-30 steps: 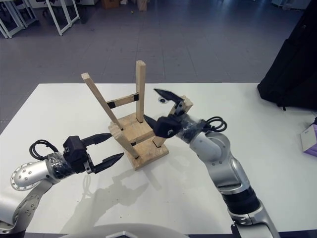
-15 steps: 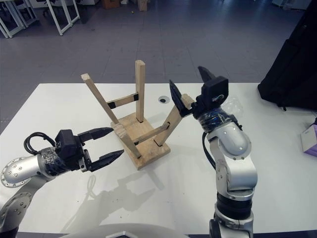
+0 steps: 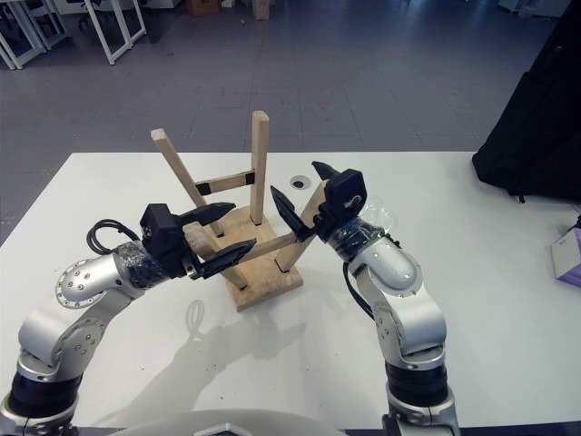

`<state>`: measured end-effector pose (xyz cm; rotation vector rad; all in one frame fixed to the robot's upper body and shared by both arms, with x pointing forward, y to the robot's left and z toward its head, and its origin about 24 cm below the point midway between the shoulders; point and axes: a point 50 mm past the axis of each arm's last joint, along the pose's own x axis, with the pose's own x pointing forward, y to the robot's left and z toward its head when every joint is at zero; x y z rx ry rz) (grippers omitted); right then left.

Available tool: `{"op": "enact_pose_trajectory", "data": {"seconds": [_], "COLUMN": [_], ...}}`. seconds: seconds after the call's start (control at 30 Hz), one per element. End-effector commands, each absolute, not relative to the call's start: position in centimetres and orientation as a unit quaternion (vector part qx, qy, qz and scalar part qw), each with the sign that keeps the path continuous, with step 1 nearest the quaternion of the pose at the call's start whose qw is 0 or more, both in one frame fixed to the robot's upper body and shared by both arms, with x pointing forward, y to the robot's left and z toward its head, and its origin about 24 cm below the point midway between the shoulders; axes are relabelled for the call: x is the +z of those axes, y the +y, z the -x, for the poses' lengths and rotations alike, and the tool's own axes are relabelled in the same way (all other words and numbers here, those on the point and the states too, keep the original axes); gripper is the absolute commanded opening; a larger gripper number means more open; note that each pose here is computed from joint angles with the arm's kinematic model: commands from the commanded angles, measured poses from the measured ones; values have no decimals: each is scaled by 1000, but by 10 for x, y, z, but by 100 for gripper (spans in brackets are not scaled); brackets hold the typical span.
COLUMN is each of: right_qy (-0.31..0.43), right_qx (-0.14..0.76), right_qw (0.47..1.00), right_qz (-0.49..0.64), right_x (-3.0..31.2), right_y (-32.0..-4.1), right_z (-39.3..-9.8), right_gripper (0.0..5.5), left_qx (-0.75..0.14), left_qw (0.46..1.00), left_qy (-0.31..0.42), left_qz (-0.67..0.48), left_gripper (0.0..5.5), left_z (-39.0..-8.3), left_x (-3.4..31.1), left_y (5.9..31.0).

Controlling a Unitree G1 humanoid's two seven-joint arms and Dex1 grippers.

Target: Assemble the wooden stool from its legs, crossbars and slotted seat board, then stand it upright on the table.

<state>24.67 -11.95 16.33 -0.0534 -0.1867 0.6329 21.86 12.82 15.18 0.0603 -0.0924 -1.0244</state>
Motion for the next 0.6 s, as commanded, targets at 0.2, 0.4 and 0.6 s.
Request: {"op": "enact_pose_trajectory", "data": {"seconds": [0.2,0.4,0.6], "right_qy": [-120,-50,9], "right_qx": [386,530,580], "right_qw": [913,845,808], "right_qz": [51,-47,-101], "right_x": [171,168,164], "right_y": [-84,-55,-48], "right_z": [-240,-229,-224], "right_gripper": [432,432,432], "left_qx": [-519,-536,-540], "left_qw": [854,844,841], "left_qy": [-21,-30,-30], "left_qz": [-24,-12,-15], "left_gripper": [359,359,359], "left_z": [-225,-229,-234], "left_x": [142,148,148], "left_y": [115,114,110]}}
